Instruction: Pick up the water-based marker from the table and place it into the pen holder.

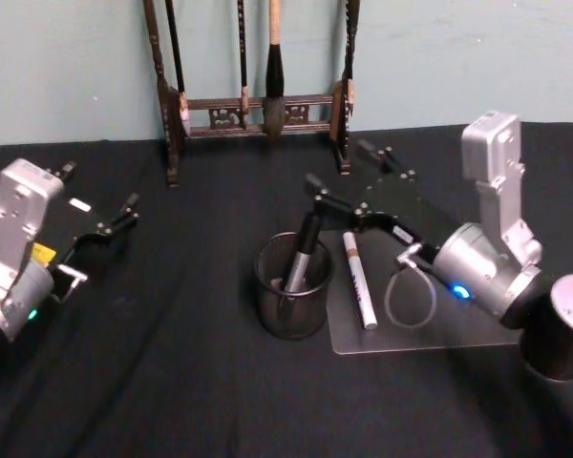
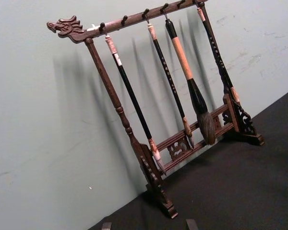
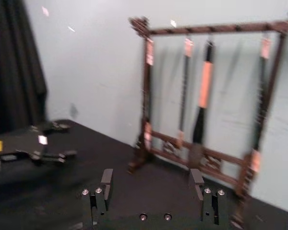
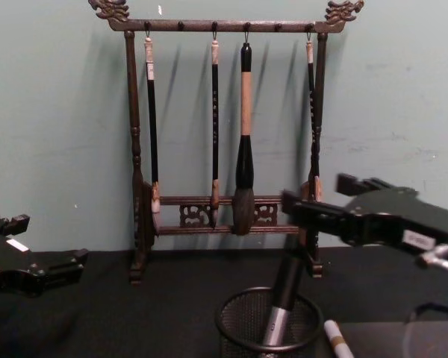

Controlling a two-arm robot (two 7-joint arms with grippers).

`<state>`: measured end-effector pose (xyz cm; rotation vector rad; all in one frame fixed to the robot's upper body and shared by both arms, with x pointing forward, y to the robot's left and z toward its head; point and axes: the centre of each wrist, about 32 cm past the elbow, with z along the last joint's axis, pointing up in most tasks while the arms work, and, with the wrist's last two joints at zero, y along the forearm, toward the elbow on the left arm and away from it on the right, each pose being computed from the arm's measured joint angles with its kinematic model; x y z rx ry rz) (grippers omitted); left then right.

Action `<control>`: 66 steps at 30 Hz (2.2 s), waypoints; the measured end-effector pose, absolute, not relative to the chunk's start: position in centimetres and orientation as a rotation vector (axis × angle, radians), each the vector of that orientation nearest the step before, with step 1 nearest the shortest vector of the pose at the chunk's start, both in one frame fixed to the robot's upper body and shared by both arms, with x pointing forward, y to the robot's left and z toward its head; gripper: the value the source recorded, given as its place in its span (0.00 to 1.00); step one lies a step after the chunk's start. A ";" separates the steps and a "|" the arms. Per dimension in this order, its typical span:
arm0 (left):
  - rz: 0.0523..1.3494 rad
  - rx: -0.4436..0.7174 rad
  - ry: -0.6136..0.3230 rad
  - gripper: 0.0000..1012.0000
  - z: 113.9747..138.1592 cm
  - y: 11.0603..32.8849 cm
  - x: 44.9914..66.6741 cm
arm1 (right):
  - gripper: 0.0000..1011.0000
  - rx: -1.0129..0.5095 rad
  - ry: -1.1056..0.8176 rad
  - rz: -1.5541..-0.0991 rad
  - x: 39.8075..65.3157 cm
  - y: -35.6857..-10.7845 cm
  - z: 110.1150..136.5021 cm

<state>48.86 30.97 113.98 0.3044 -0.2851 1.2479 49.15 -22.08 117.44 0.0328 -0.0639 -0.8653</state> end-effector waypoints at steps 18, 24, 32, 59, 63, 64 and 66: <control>1.248 0.304 -0.285 0.99 114.0 31.0 48.9 | 0.99 -0.289 0.077 -0.999 49.0 -24.9 118.8; 1.248 0.304 -0.285 0.99 114.0 31.0 48.9 | 0.99 -0.388 0.114 -0.999 49.4 -24.6 118.4; 1.248 0.304 -0.285 0.99 114.0 31.0 48.9 | 0.99 -0.464 0.156 -1.005 50.5 -23.8 117.7; 1.248 0.304 -0.285 0.99 114.0 31.0 48.9 | 0.99 -0.541 0.194 -0.982 52.5 -20.9 116.3; 1.248 0.304 -0.285 0.99 114.0 31.0 48.9 | 0.99 -0.542 0.197 -0.982 52.5 -20.9 116.2; 1.248 0.304 -0.285 0.99 114.0 31.0 48.9 | 0.99 -0.542 0.198 -0.981 52.4 -20.9 116.2; 1.248 0.304 -0.285 0.99 114.0 31.0 48.9 | 0.99 -0.543 0.201 -0.981 52.4 -21.0 116.1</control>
